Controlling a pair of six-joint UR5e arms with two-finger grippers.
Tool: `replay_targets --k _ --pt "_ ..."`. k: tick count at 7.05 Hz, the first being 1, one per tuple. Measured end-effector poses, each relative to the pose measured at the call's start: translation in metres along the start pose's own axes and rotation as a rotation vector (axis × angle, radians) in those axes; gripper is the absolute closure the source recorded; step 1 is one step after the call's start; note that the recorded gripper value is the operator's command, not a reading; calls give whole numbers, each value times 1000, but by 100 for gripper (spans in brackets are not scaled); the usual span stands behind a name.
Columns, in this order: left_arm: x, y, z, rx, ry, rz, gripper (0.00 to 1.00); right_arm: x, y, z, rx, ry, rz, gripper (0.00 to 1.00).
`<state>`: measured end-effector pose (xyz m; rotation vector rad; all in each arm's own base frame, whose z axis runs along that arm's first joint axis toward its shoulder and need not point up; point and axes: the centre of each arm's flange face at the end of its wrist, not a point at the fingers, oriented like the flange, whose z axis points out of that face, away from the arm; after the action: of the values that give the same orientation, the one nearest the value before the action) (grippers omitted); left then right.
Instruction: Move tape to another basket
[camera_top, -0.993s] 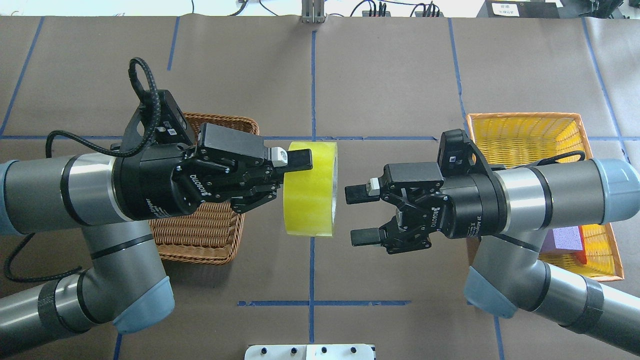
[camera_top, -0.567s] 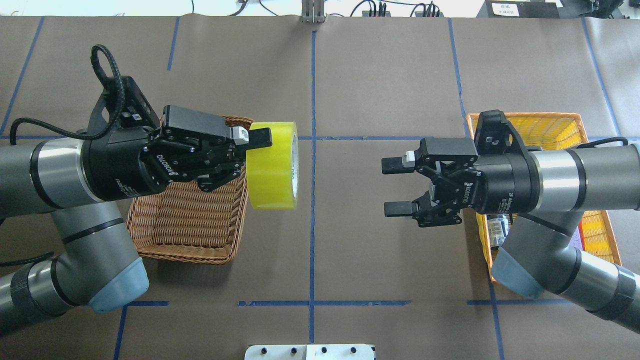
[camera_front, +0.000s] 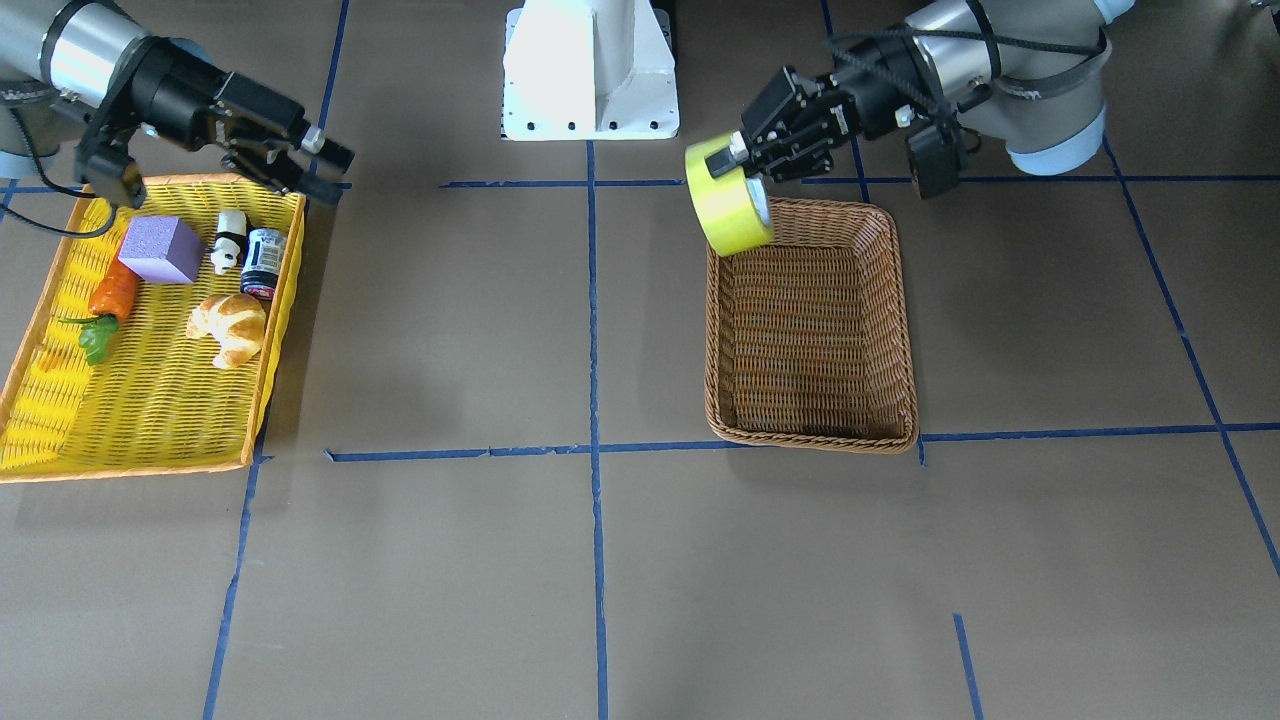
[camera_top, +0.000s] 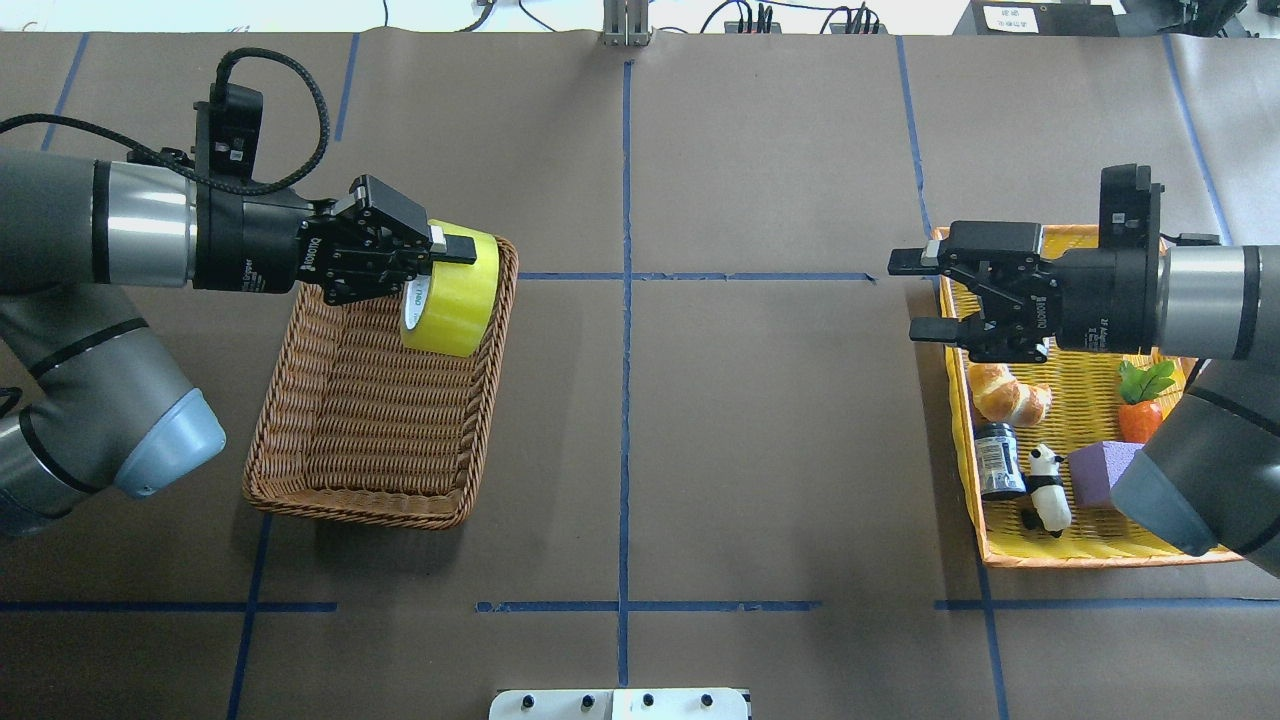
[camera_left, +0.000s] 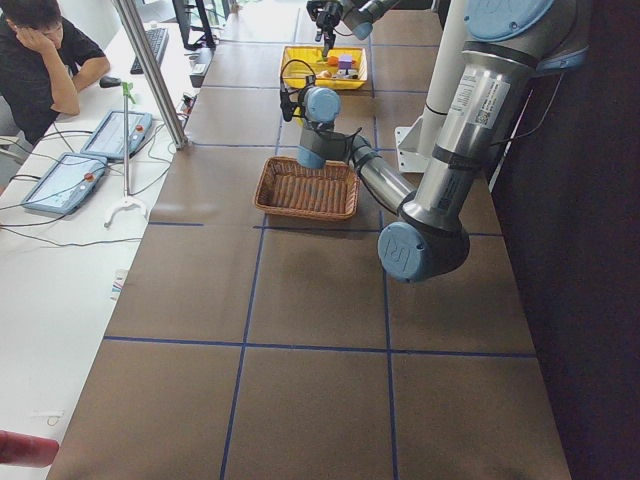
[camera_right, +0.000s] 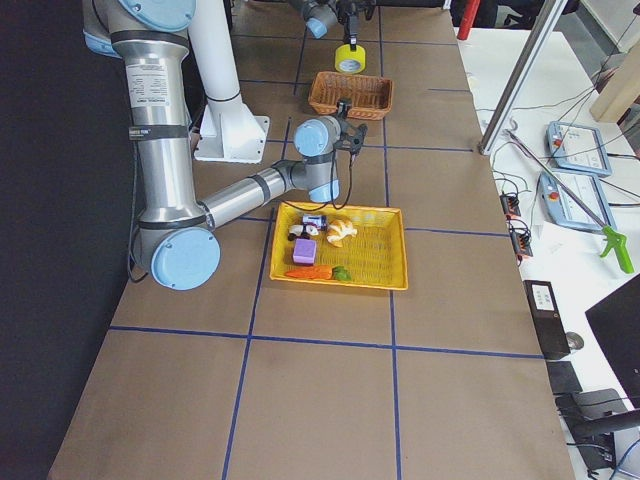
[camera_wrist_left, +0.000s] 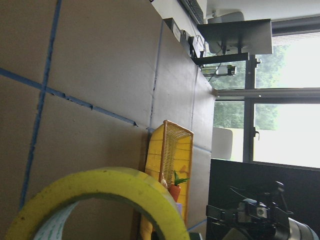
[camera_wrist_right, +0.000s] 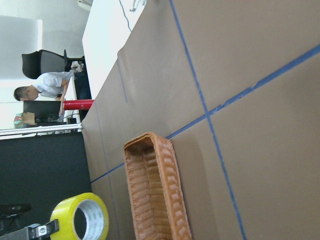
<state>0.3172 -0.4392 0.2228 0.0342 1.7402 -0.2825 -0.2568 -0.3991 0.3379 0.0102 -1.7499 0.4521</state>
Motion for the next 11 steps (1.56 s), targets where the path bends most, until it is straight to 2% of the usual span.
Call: replay_targets --k 2,4,6,8,11 --pt "-6 -13 8 34 -213 18 100 9 -35 -20 58 151 -86 0" --pt "-9 -14 15 55 -444 13 100 22 -68 -44 72 317 -199 0" --pt "-22 8 37 98 -641 48 100 34 -89 -50 63 457 -310 0" --pt "-45 24 66 136 -742 86 100 42 -103 -55 35 572 -393 0" --pt "-84 13 100 158 -843 123 100 28 -111 -76 -47 767 -506 0"
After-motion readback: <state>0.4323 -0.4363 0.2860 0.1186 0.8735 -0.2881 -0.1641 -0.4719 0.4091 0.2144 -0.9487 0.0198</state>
